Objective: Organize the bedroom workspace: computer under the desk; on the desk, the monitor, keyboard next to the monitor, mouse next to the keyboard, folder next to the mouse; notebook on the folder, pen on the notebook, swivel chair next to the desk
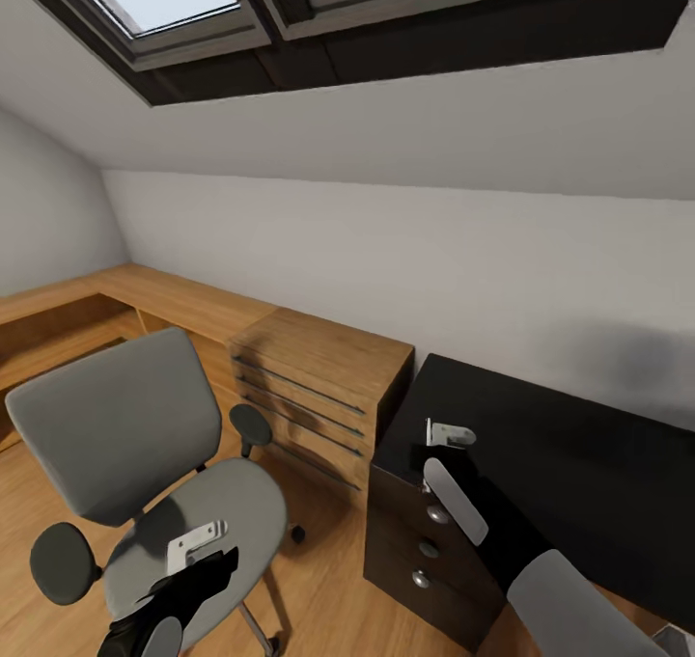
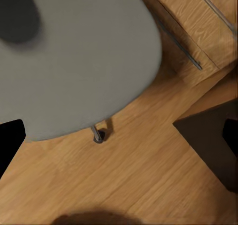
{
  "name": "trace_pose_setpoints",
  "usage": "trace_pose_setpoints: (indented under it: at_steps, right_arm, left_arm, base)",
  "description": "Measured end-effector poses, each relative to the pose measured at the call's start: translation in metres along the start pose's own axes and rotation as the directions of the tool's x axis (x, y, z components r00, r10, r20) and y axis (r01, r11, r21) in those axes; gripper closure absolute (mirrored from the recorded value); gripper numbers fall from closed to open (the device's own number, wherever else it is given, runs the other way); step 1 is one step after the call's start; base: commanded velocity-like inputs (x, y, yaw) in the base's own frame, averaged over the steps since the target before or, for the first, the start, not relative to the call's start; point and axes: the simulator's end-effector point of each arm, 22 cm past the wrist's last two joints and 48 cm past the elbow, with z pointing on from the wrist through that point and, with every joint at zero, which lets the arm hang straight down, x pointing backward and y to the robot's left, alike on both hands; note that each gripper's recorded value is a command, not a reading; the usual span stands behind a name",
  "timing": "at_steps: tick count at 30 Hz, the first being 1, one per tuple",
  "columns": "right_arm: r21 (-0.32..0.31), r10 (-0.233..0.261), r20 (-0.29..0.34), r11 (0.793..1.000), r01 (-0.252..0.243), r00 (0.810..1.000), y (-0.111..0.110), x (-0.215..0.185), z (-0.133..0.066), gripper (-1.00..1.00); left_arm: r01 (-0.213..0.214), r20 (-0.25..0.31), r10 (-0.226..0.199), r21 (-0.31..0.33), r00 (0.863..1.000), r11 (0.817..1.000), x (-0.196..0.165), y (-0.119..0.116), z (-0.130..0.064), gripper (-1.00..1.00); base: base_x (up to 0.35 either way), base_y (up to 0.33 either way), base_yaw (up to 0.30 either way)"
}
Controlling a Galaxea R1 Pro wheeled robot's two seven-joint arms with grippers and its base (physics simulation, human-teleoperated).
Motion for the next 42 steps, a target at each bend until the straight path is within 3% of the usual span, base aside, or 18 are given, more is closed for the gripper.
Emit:
trace_pose_setpoints:
  at_steps: [4,18,28,35,39,42]
  right_arm:
    - [-0.039,0.014,0.051,0.999,-0.012,0.999,0.001,-0.007,-0.022,1.0]
    - [-0.069,0.026,0.088,0.997,-0.019,0.996,0.006,-0.023,-0.054,1.0]
    - [-0.04,0.031,0.112,0.999,-0.027,0.993,-0.003,-0.034,-0.072,1.0]
    - [-0.039,0.032,0.118,0.999,-0.028,0.992,-0.003,-0.039,-0.082,1.0]
    - [-0.039,0.032,0.12,0.999,-0.027,0.992,-0.002,-0.041,-0.086,1.0]
    - [-0.039,0.032,0.12,0.999,-0.027,0.992,-0.002,-0.042,-0.089,1.0]
  left_arm:
    - [0.003,0.011,-0.003,0.005,1.0,1.0,-0.005,-0.002,-0.006,-1.0]
    - [-0.013,0.004,0.013,0.028,1.0,1.0,0.023,-0.01,-0.033,-1.0]
    - [-0.026,-0.064,0.026,0.001,0.998,1.0,0.062,0.007,-0.046,-1.0]
    - [-0.045,-0.144,0.038,-0.051,0.989,0.998,0.103,0.03,-0.042,-1.0]
    - [-0.031,-0.134,0.02,-0.08,0.991,0.996,0.112,0.041,-0.039,-1.0]
    - [-0.009,-0.097,-0.001,-0.102,0.995,0.995,0.112,0.051,-0.037,-1.0]
  base:
    - [0.0,0.0,-0.247]
    - [0.0,0.0,-0.255]
    - [0.0,0.0,-0.263]
    - [0.0,0.0,-0.243]
    - [0.0,0.0,-0.096]
    - [0.0,0.0,-0.036]
